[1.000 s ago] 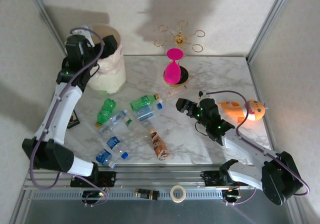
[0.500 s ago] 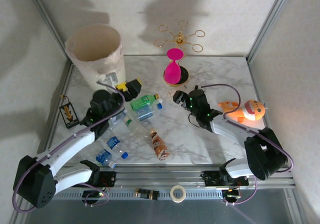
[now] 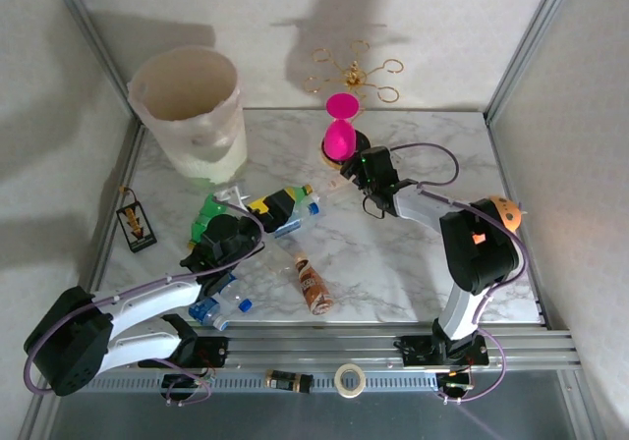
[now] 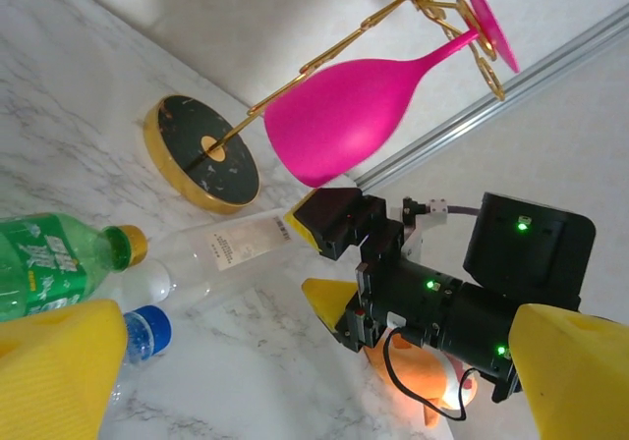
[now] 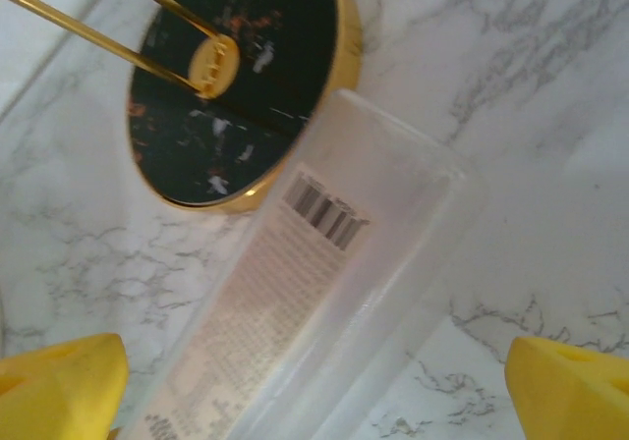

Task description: Put the plastic bottles in the bin

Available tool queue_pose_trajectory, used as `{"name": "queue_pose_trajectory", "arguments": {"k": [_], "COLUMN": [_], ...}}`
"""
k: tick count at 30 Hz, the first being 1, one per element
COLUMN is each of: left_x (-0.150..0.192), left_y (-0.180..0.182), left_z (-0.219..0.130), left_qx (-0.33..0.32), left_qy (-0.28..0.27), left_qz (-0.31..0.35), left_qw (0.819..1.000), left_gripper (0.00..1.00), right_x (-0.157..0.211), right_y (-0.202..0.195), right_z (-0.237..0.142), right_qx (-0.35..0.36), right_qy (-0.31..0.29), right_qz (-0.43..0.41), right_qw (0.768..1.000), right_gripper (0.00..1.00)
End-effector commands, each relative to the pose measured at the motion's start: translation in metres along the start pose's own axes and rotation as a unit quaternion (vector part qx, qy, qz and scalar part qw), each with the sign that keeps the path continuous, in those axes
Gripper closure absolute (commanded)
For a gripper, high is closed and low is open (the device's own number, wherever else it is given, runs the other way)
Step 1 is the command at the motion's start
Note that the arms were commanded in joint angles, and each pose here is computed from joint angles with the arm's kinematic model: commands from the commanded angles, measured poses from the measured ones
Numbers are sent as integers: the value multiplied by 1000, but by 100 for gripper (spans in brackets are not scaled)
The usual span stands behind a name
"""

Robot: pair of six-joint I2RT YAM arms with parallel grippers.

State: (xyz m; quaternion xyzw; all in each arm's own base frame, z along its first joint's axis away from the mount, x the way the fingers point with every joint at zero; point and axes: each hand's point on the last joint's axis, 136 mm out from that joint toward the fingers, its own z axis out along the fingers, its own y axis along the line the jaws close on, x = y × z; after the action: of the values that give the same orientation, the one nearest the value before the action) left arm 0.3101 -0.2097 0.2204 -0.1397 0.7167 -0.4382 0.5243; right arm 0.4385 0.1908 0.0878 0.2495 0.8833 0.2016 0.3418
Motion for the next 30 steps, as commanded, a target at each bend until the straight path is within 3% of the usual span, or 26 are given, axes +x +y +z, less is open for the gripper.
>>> {"name": "queue_pose_trajectory", "arguments": {"k": [1, 21, 30], "left_x": [1, 1, -2], "left_y": [4, 11, 9], "left_z": [-2, -4, -4], "left_qx": [-4, -16, -15], "left_qy": [-9, -16, -20], "left_qz": [-1, 7, 4], "left_qw": [1000, 1000, 1000], "left_gripper": [0, 0, 0], "right_x": [1, 2, 6], "right_y": [-3, -23, -45], "right_z": [14, 61, 52], "right_qx": [10, 37, 51], "right_qy": [20, 50, 56], "right_qz": [22, 34, 12], "right_qw": [1000, 998, 997], "right_gripper": [1, 3, 12]}}
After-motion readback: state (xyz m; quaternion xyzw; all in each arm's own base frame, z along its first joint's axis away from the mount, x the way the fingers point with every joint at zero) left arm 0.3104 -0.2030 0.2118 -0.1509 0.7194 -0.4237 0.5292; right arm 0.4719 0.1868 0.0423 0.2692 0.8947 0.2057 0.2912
